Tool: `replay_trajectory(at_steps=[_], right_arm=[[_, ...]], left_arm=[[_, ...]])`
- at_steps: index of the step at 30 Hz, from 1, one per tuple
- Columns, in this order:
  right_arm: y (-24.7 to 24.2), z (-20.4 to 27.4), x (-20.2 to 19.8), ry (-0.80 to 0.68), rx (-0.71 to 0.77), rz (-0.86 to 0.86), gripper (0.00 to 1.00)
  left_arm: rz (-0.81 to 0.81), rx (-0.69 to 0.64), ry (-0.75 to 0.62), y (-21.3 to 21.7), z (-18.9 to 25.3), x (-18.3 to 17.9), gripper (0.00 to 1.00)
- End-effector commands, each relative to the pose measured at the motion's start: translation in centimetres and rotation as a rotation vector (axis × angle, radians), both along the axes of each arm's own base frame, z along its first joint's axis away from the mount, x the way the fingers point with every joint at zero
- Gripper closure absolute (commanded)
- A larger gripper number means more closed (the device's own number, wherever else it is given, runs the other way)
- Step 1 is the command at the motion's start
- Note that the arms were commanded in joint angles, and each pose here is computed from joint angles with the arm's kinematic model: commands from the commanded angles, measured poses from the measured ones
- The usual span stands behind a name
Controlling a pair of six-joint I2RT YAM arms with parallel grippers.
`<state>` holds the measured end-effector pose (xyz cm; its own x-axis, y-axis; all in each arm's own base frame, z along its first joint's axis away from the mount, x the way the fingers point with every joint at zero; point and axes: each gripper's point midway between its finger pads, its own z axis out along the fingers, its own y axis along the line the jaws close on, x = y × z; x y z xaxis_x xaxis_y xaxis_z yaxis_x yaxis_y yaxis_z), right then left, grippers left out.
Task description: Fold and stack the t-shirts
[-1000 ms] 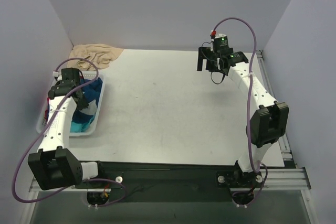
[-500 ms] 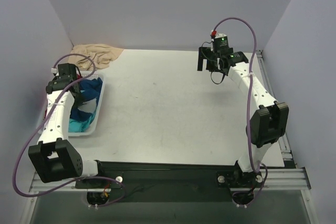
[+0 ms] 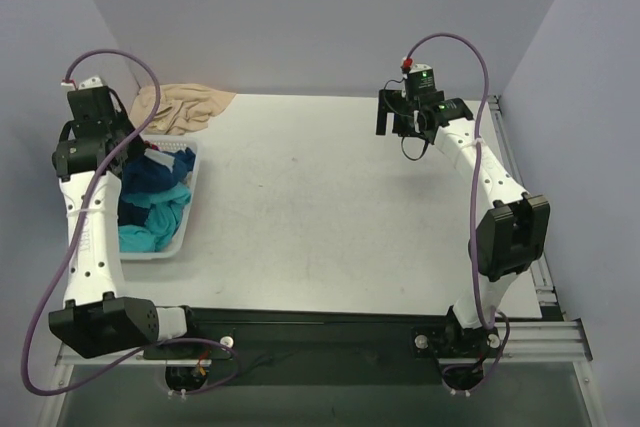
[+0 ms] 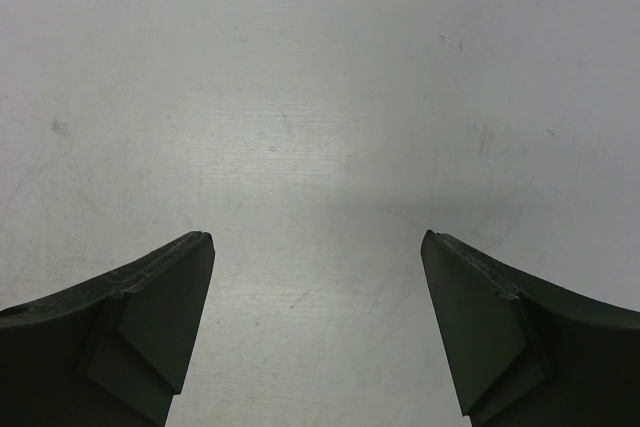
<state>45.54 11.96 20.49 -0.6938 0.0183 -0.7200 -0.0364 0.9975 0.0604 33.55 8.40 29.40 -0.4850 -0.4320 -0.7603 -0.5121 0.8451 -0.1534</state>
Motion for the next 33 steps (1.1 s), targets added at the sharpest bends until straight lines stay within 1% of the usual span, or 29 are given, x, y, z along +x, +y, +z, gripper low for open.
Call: replay_trajectory(at_steps=[1, 7, 10, 12, 13, 16, 19, 21, 24, 26, 27, 29, 30, 32, 33], right_arm=[[0.0, 2.2, 0.5, -0.05, -0.006, -0.012, 0.11], [-0.2, 4.1, 1.8, -0.096, -0.008, -0.016, 0.11], [-0.3, 5.7, 2.6, -0.133, -0.001, -0.025, 0.11], [-0.2, 6.3, 3.0, -0.148, 0.005, -0.024, 0.11], [-0.1, 6.4, 3.0, -0.15, 0.009, -0.022, 0.11], [-0.2, 6.3, 3.0, -0.149, 0.009, -0.024, 0.11], [-0.2, 6.2, 2.9, -0.146, 0.008, -0.029, 0.11], [-0.3, 6.2, 2.9, -0.144, 0.01, -0.032, 0.11], [-0.2, 6.1, 3.0, -0.143, 0.013, -0.035, 0.11], [-0.2, 5.9, 3.0, -0.14, 0.014, -0.037, 0.11], [-0.2, 5.9, 3.0, -0.139, 0.013, -0.039, 0.11], [-0.1, 5.5, 3.0, -0.129, 0.014, -0.039, 0.11], [-0.1, 5.5, 3.0, -0.129, 0.015, -0.038, 0.11], [-0.2, 5.3, 3.1, -0.126, 0.017, -0.043, 0.11], [-0.2, 5.3, 3.1, -0.125, 0.016, -0.044, 0.11]], left_arm=[[-0.109, -0.033, -0.277, -2.0, 7.4, 2.0, 1.0], [-0.259, -0.033, -0.512, -4.4, 14.9, 3.4, 1.0], [-0.288, -0.017, -0.601, -4.9, 18.5, 3.4, 1.0], [-0.282, 0.009, -0.621, -4.6, 19.6, 3.3, 1.0], [-0.262, 0.042, -0.636, -4.1, 20.5, 3.0, 1.0], [-0.23, 0.095, -0.638, -3.2, 21.4, 2.6, 1.0], [-0.212, 0.112, -0.656, -2.7, 22.4, 2.7, 1.0], [-0.153, 0.137, -0.651, -1.6, 22.5, 2.9, 1.0], [-0.13, 0.153, -0.665, -1.1, 23.5, 3.1, 1.0], [-0.166, 0.13, -0.71, -1.8, 24.8, 3.7, 1.0], [-0.219, 0.105, -0.729, -3.0, 25.3, 4.0, 1.0], [-0.271, 0.058, -0.778, -4.2, 26.6, 5.2, 1.0], [-0.339, 0.029, -0.795, -5.8, 27.0, 5.6, 1.0], [-0.399, -0.003, -0.834, -7.6, 28.2, 6.2, 1.0], [-0.454, -0.016, -0.854, -8.9, 29.0, 6.7, 1.0]])
